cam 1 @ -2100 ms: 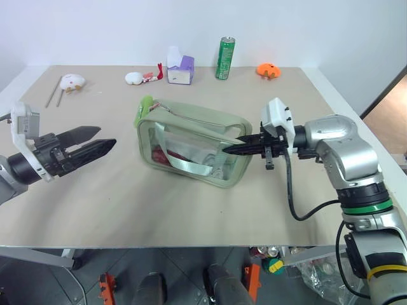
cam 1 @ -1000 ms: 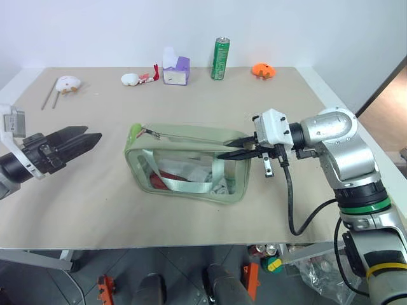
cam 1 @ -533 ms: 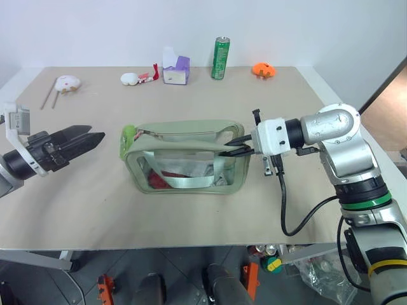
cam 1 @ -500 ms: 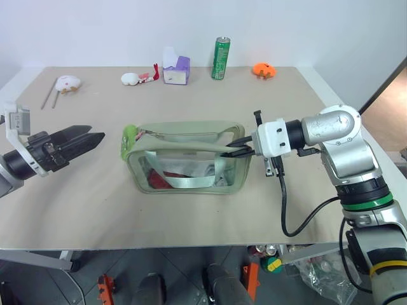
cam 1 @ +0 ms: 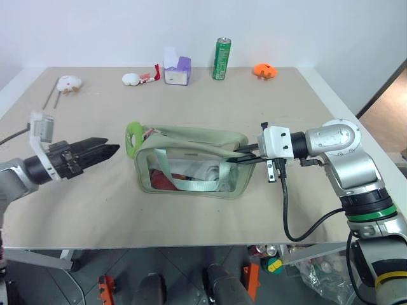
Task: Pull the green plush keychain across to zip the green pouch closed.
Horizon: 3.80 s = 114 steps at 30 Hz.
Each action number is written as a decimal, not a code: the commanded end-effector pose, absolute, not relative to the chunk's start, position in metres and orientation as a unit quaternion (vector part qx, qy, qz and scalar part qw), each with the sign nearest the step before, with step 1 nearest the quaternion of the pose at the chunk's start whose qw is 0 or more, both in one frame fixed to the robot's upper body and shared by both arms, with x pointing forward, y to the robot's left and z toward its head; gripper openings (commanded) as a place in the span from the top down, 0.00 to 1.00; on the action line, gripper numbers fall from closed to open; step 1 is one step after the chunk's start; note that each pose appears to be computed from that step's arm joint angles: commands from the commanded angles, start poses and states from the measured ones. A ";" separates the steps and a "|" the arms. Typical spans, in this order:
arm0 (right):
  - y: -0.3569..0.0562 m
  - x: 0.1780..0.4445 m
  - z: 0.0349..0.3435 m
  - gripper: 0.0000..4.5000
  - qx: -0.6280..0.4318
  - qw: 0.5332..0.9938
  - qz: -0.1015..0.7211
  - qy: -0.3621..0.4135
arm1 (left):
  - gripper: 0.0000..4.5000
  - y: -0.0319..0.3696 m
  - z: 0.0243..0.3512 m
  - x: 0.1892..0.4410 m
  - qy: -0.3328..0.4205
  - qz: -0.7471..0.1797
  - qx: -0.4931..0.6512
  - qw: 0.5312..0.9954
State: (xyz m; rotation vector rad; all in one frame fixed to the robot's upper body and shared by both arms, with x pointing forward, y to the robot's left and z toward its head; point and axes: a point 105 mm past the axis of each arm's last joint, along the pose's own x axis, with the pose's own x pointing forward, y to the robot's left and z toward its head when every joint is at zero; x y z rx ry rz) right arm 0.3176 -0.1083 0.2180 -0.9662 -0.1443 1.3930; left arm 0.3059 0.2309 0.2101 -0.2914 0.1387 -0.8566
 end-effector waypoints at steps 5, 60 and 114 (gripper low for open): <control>-0.105 0.312 0.224 0.99 -0.427 0.661 0.612 -0.074 | 0.03 0.217 0.211 0.327 0.051 -0.419 -0.141 0.896; -0.107 0.312 0.220 1.00 -0.436 0.671 0.597 -0.065 | 0.02 0.142 0.293 0.310 -0.040 -0.561 -0.007 0.827; -0.139 0.320 0.259 0.83 -0.308 0.783 0.537 -0.065 | 0.88 0.178 0.208 0.295 0.076 -0.515 -0.014 0.853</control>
